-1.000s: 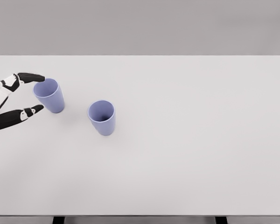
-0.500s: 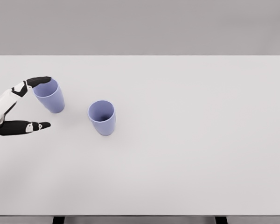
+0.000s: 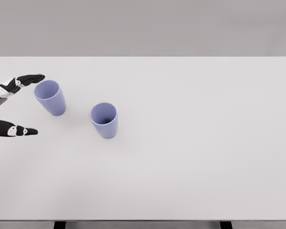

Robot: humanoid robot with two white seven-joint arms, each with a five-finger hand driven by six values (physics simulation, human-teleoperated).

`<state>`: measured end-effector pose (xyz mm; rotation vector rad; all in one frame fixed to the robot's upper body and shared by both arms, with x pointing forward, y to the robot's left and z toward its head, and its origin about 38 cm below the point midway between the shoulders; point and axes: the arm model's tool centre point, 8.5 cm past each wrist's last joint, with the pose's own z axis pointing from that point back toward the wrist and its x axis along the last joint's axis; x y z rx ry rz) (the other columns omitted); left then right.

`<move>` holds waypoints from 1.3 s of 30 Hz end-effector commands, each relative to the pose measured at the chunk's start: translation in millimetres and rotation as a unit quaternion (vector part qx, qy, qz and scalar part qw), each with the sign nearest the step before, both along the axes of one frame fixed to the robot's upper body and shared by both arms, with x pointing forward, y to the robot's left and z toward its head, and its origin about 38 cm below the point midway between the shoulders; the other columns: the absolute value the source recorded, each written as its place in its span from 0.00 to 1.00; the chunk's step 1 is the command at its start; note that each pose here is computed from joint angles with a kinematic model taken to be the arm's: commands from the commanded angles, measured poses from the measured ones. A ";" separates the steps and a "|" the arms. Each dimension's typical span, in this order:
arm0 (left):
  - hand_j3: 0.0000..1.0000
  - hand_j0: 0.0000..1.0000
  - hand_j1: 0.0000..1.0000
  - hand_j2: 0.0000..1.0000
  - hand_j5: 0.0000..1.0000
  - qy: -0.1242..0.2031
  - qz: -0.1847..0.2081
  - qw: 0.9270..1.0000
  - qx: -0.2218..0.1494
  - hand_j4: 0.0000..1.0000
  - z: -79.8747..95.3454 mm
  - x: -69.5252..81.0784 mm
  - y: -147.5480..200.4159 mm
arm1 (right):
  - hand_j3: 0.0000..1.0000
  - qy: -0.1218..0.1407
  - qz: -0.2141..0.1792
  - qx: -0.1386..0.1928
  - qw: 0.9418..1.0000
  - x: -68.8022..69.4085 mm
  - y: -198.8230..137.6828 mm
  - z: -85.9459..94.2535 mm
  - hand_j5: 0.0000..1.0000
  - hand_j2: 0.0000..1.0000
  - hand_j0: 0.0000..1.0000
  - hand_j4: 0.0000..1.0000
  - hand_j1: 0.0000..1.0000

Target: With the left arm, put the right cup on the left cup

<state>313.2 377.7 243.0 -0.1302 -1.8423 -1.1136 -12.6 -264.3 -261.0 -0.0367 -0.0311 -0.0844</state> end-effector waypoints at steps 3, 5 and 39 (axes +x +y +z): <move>0.99 0.99 0.99 0.99 0.99 0.040 -0.020 0.999 -0.028 0.99 -31.6 -8.4 -17.1 | 1.00 0.000 0.000 0.000 1.000 0.0 0.0 0.0 1.00 1.00 1.00 1.00 1.00; 0.99 0.99 0.99 0.99 0.99 0.054 -0.028 0.998 -0.035 0.99 -43.9 -12.4 -24.8 | 1.00 0.000 0.000 0.000 1.000 0.0 0.0 0.0 1.00 1.00 1.00 1.00 1.00; 1.00 1.00 1.00 1.00 1.00 0.119 -0.021 0.989 -0.087 1.00 -62.7 40.7 -116.3 | 1.00 0.000 0.000 0.000 1.000 0.0 0.0 0.0 1.00 1.00 1.00 1.00 1.00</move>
